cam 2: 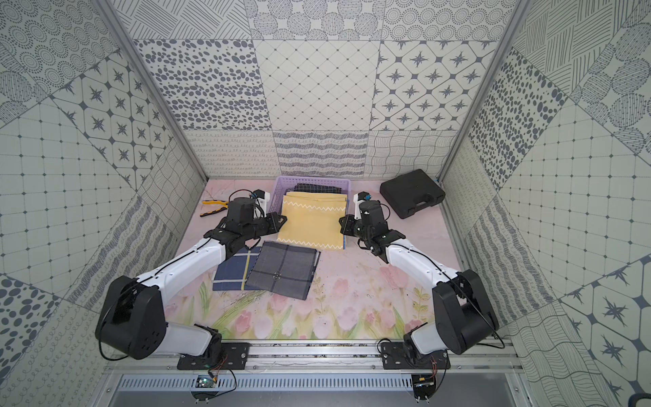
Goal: Put the folded pillowcase in the basket
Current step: Place the pillowcase in the basket.
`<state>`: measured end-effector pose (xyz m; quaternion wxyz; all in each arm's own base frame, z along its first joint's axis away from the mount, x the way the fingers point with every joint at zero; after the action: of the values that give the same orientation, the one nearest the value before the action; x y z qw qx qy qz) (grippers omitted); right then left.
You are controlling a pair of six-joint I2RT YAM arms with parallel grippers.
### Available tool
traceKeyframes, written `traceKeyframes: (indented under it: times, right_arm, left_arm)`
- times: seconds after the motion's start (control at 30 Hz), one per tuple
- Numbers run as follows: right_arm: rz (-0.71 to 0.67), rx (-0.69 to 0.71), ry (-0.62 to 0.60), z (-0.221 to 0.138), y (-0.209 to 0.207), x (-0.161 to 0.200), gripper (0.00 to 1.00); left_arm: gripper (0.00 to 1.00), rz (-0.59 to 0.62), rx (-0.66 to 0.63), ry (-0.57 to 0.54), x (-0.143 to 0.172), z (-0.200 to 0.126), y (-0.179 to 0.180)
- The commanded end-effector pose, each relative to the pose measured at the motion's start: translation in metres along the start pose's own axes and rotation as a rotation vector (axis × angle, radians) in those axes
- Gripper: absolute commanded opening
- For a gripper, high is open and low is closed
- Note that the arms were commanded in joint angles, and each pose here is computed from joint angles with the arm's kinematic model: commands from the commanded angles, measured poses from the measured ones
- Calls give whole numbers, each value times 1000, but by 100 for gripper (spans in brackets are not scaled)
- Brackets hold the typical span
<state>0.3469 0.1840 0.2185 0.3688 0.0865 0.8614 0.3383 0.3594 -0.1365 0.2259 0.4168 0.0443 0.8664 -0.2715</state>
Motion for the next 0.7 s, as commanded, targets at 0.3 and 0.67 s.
traceKeyframes:
  times: [0.3,0.67]
  right_arm:
    - [-28,-80,-58,58,16,-61,0]
    - [-7,-97,-45,107,7,-87,0]
  left_arm:
    - [0,17,-4,-65,-57,50,35]
    - [0,26,-17,-56,-84,89,61]
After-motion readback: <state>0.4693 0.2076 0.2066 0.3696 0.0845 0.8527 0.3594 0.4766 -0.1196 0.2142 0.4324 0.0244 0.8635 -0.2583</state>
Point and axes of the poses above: each gripper's point midway between its finger pads, its own z axis out along the fingers, its own y axis along the line the jaws close on, x = y × z, the point moved 7 cm from there along -z, back along the fingers, and after that the axes turned 9 degrees about z, right-handed, at the moved point
